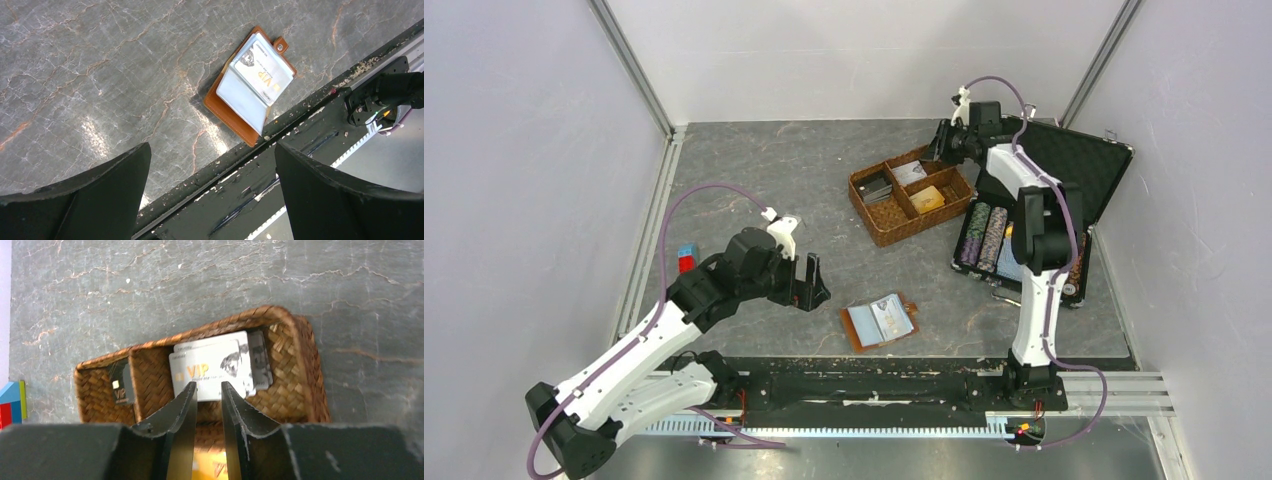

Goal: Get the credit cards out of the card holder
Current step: Place the credit card in the storage box, then remove the credit card from the card holder.

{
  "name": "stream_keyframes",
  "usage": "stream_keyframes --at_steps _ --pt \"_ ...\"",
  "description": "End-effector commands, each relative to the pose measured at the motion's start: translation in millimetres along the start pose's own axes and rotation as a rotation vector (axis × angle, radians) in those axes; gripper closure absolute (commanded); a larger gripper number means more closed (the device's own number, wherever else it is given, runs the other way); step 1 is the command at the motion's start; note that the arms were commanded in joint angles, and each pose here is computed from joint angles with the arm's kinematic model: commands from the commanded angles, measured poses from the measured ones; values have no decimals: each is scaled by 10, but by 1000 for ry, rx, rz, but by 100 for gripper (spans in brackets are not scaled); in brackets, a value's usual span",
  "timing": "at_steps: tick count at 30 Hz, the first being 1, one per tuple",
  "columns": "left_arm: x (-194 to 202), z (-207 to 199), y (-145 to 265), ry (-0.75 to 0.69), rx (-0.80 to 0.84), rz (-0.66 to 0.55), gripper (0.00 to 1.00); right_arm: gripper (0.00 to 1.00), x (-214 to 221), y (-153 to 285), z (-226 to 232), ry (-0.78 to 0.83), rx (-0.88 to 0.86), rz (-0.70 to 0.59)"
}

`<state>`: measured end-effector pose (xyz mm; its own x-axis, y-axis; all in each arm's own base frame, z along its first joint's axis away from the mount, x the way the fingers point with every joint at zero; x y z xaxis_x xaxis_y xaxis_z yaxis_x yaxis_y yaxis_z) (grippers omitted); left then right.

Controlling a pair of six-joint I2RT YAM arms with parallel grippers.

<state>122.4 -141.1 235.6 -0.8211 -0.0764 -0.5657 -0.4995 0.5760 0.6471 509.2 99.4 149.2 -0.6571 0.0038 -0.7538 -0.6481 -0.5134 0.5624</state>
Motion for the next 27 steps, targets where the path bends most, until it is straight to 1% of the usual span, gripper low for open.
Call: stream_keyframes --at_steps 1,3,7,11,16,20,22,24,27 --pt "-38 17 -61 -23 -19 -14 0 73 -351 556 405 108 17 -91" --pt "-32 3 -77 -20 -10 4 0 73 -292 724 543 119 34 -79" --pt "-18 -25 -120 16 10 22 2 72 -4 1001 800 136 56 -21" --pt "48 -80 -221 90 76 71 6 71 439 1252 1112 170 49 28" --pt "133 -152 -365 185 181 127 11 70 999 1488 1476 185 -30 39" --pt "200 -198 -483 289 281 130 17 70 1513 1612 1662 164 -101 77" --pt "244 -201 -563 343 328 128 23 70 1746 1655 1724 158 -134 110" --pt "279 -186 -642 376 340 130 28 70 1952 1697 1810 167 -182 141" --pt "317 -156 -770 399 333 135 33 68 2182 1740 1906 172 -224 166"
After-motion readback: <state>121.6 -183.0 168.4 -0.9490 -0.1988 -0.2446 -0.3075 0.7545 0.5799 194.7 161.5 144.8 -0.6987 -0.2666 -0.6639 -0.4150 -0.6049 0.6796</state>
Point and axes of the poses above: each gripper's point midway between its finger pads, its own y axis back along the fingers, its own z axis along the line the jaws close on, x = y × z, the point moved 9 cm from there along y, back along the fingers, and after that the axes turned 13 degrees about y, right-handed, at the moved point
